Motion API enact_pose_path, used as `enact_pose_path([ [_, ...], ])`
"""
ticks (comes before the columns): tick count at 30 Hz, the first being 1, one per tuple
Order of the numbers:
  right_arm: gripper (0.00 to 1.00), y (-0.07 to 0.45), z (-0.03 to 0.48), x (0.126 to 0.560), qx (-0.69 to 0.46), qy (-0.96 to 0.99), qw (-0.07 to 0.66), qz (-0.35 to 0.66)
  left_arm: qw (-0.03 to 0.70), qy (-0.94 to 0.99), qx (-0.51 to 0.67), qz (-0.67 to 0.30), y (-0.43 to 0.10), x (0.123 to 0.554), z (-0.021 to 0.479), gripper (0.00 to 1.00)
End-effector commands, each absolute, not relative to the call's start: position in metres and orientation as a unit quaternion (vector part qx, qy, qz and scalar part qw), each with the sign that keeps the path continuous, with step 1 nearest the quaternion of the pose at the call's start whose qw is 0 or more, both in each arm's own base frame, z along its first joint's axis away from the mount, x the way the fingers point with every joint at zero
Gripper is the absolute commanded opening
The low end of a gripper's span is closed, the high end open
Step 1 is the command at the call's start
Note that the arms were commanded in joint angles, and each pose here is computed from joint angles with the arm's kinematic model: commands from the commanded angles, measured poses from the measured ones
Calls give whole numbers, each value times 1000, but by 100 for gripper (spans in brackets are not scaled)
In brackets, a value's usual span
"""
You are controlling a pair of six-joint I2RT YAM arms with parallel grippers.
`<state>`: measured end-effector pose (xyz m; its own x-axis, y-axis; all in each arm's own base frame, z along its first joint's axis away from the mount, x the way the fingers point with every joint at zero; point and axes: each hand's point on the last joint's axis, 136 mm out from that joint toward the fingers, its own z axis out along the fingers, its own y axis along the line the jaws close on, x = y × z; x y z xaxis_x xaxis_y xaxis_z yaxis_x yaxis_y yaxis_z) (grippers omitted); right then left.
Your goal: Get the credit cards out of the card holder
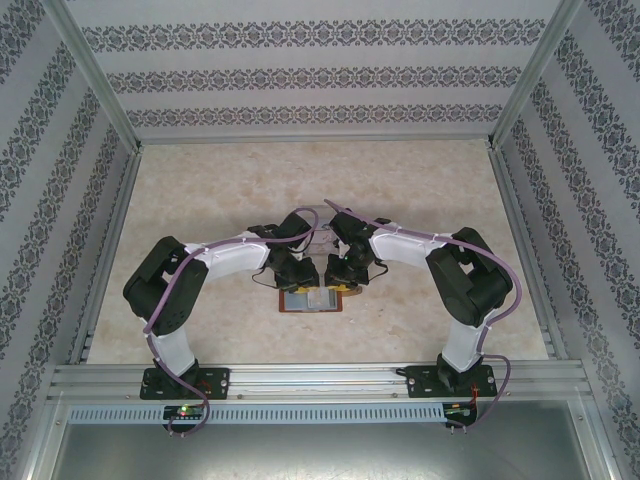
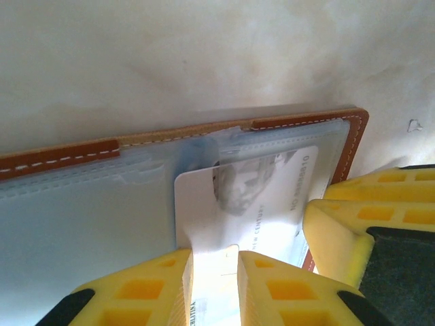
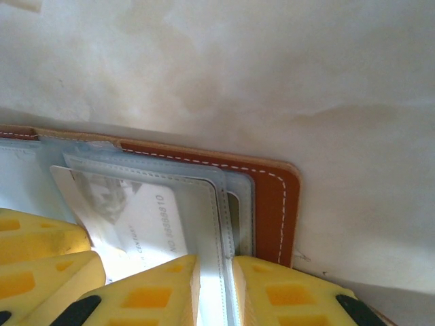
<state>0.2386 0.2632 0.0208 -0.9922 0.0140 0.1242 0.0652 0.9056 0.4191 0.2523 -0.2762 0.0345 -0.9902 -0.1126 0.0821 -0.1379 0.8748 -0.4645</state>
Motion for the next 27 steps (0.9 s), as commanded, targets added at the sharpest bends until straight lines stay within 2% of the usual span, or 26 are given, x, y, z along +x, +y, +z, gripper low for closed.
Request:
enact_pose_path([
  [1, 24, 247, 4, 225, -18, -983, 81, -164, 4, -968, 67, 240, -268, 260, 53, 25],
  [6, 24, 248, 8, 228, -18, -983, 76, -168, -4, -964, 77, 252, -263, 264, 56, 25],
  [14, 24, 254, 25, 234, -19, -981, 59, -183, 6, -938, 103, 331, -270, 270, 56, 25],
  [27, 23, 277, 35, 236, -16, -973, 58, -222, 21, -940, 114, 321, -265, 265, 43, 25],
])
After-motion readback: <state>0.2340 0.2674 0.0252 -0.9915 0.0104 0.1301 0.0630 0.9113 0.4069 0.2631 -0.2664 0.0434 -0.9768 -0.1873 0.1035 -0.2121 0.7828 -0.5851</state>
